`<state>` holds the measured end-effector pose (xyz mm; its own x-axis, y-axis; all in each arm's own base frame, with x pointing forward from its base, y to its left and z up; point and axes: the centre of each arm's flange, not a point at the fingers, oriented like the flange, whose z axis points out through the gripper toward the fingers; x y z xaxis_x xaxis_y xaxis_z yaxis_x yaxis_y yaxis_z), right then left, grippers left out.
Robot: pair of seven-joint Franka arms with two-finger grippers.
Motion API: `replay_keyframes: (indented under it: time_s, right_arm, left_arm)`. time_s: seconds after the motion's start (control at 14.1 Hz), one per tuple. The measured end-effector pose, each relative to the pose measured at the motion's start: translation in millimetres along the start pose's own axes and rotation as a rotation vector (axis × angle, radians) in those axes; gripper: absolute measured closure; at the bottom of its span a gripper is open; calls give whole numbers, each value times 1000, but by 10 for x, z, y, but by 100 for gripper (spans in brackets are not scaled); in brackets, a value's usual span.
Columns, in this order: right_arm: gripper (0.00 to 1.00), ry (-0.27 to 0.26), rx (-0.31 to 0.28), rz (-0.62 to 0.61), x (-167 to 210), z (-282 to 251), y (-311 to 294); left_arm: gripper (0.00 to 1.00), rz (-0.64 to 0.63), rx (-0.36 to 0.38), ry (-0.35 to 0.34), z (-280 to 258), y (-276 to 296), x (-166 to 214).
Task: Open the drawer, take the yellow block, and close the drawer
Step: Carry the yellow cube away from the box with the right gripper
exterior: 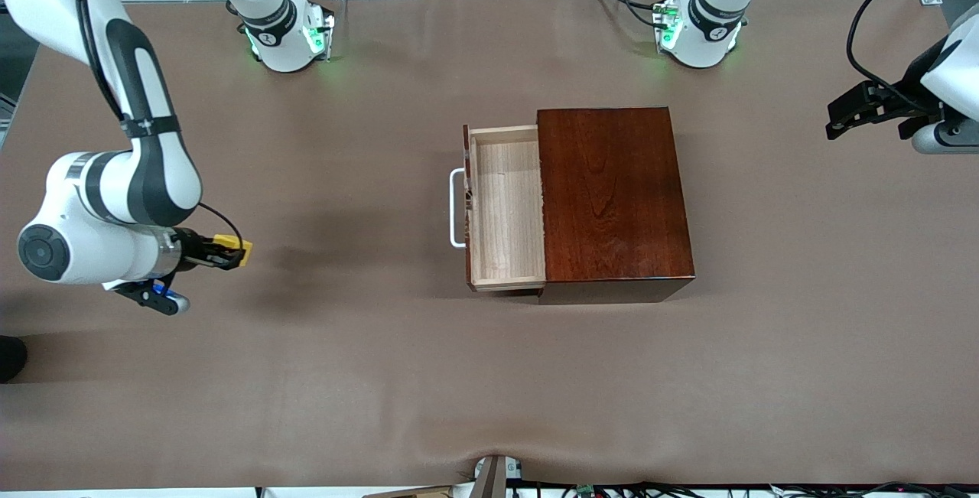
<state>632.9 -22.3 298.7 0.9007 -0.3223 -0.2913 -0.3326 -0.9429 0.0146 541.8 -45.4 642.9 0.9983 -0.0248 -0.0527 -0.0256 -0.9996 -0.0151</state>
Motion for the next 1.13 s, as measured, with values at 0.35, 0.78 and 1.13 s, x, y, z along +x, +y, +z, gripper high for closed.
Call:
replay_keyframes:
  time_s: [0.35, 0.78, 1.13]
  right_arm:
    - [44, 77, -34, -127, 198, 334, 783]
    - [44, 85, -82, -178, 186, 635, 987]
    - [44, 127, -79, -186, 77, 1041, 1024]
  left_arm:
    - [0, 0, 0, 1, -4, 0, 0]
    - [0, 0, 0, 1, -5, -1, 0]
    - [0, -1, 0, 1, -4, -3, 0]
